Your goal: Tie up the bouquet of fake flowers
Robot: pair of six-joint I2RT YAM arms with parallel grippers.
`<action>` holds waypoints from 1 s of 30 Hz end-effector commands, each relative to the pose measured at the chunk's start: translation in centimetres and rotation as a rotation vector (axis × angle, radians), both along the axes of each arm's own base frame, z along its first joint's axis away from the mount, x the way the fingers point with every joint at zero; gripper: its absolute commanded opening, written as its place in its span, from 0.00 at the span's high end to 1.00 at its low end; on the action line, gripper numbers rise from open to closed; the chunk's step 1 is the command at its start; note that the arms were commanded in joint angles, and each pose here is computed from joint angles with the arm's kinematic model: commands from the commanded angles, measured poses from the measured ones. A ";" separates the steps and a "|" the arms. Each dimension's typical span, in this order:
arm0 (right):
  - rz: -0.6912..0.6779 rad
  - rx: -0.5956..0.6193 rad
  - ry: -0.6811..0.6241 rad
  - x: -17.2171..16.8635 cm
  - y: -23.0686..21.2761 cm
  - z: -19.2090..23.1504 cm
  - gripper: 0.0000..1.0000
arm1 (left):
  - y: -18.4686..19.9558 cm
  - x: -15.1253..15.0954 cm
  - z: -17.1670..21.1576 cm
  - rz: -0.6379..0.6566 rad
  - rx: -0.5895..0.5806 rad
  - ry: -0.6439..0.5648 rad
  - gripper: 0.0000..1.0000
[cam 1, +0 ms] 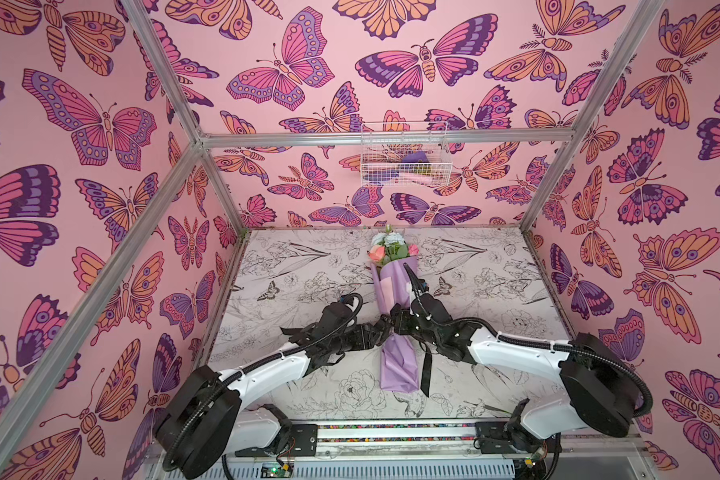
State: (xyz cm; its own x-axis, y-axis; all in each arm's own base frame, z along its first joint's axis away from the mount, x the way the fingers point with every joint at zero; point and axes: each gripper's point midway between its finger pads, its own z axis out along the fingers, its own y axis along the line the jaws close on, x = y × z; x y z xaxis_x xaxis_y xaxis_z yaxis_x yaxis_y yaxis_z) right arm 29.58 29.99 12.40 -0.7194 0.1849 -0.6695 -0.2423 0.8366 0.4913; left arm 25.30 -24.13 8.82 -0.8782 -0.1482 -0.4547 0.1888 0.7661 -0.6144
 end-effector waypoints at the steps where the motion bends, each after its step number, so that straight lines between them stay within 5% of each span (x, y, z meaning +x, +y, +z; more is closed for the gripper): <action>1: -0.022 0.035 0.014 0.4 0.0 0.1 0.95 | -1.0 0.3 -0.7 0.022 -0.094 0.039 0.33; 6: -0.030 0.063 0.041 0.5 -0.3 -0.1 0.95 | -1.9 1.1 -1.7 0.021 -0.114 0.049 0.42; 14: -0.066 0.052 0.095 1.1 -2.2 -0.9 0.95 | -1.9 1.7 -2.3 0.035 -0.110 0.047 1.00; 30: -0.098 -0.080 0.179 2.5 -6.1 -3.6 0.97 | -0.4 1.0 -4.8 0.045 -0.016 0.087 1.00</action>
